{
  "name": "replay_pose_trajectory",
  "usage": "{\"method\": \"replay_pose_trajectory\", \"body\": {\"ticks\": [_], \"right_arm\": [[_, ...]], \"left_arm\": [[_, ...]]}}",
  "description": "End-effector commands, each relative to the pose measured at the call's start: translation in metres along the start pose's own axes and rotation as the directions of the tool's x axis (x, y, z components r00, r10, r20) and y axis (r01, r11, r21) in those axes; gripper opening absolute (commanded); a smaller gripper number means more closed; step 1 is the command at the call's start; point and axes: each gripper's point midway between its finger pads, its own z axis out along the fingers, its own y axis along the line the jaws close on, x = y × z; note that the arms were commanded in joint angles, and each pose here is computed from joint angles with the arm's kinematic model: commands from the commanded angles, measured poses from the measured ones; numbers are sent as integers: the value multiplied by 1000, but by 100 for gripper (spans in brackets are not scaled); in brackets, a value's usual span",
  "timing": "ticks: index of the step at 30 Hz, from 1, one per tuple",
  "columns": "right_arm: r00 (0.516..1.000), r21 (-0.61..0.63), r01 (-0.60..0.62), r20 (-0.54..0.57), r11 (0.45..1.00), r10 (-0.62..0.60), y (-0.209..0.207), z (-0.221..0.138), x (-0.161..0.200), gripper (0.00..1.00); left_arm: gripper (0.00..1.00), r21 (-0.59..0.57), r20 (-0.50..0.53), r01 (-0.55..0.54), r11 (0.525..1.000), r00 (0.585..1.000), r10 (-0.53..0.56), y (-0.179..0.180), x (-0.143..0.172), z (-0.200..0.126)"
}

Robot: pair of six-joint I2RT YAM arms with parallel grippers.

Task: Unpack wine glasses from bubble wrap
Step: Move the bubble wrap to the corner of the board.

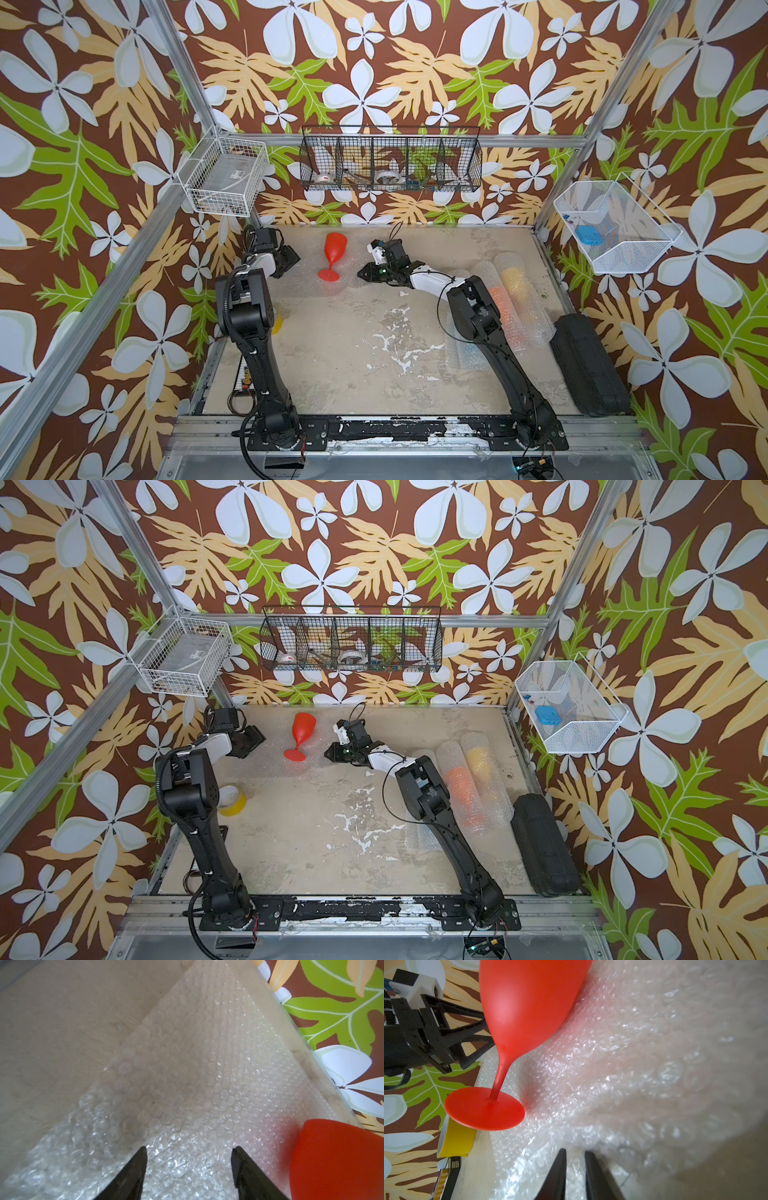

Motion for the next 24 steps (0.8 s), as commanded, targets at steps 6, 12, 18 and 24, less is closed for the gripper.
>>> {"method": "replay_pose_trajectory", "body": {"ticks": [6,12,18,24], "right_arm": [[996,42,-75,-39,996,76,-16,21,5,21],[996,5,-80,-28,997,80,1,40,11,21],[997,-3,-74,-23,997,74,8,45,13,21],[998,29,-64,8,998,64,-1,33,-1,21]], "left_arm": [[65,49,47,-12,999,999,9,-18,-10,-22],[65,80,58,-26,996,998,21,-33,-4,-40],[65,97,57,-50,994,997,45,-42,2,-51],[65,120,61,-80,990,995,73,-52,7,-58]]}}
